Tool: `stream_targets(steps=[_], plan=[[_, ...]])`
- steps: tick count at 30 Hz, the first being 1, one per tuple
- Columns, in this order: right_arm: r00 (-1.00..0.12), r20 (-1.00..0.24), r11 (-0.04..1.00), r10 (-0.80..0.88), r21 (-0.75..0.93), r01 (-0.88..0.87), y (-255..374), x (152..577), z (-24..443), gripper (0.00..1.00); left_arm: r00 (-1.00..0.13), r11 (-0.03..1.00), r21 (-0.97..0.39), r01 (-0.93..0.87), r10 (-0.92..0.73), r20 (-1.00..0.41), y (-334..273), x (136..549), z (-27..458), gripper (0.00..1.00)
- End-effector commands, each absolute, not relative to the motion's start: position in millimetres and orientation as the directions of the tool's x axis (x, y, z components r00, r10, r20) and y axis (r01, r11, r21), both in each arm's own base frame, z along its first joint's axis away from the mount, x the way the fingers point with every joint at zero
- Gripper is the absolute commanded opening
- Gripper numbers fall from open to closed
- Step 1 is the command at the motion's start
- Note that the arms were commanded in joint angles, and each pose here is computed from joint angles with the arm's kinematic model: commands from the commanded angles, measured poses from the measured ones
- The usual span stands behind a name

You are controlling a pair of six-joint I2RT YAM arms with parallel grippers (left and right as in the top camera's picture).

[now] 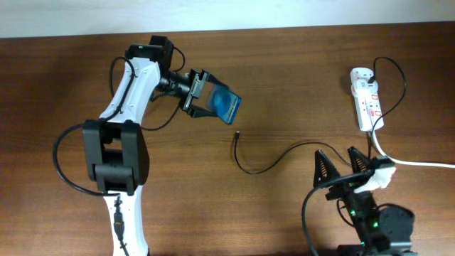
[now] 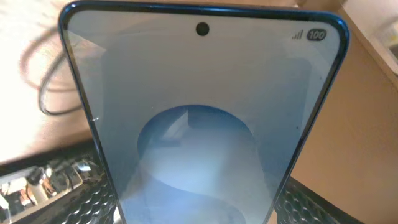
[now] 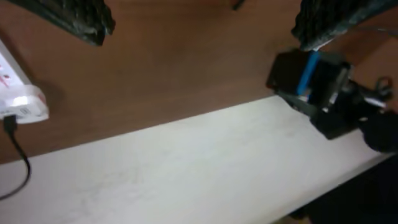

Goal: Plug charger to phone and switch on socket
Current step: 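Reach the right gripper to the black cable's USB-C end and grasp it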

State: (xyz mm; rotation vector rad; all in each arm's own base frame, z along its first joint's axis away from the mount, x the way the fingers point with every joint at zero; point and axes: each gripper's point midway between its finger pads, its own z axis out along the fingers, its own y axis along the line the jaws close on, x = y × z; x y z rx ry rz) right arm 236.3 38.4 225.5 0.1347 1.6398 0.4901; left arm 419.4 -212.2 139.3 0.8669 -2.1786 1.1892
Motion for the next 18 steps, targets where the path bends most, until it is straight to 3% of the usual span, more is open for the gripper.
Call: stream_targets(steps=[1,6,11,12,14,18], plan=[[-0.268,-0.889,0.865,0.370,0.435,-0.249,56,245,252,0.98,-0.673,0.443,-0.517,-0.733,-0.357,0.649,-204,426,136,0.00],[-0.610,-0.729,0.717,0.311,0.601,-0.354,104,290,271,0.98,-0.632,0.474,-0.427,-0.770,-0.473,0.614,-191,428,118,0.00],[-0.788,-0.529,0.538,0.314,0.783,-0.311,143,336,226,0.96,-0.634,0.534,-0.351,-0.769,-0.567,0.526,-183,428,99,0.00],[-0.818,-0.473,0.536,0.326,0.805,-0.252,158,345,209,0.88,-0.634,0.547,-0.332,-0.768,-0.582,0.509,-185,426,95,0.00],[-0.841,-0.321,0.581,0.435,0.814,-0.010,180,359,164,0.85,-0.615,0.547,-0.295,-0.783,-0.609,0.501,-194,422,92,0.00],[-0.810,-0.310,0.632,0.498,0.770,0.094,212,362,137,0.76,-0.579,0.522,-0.270,-0.809,-0.626,0.523,-199,419,93,0.00]])
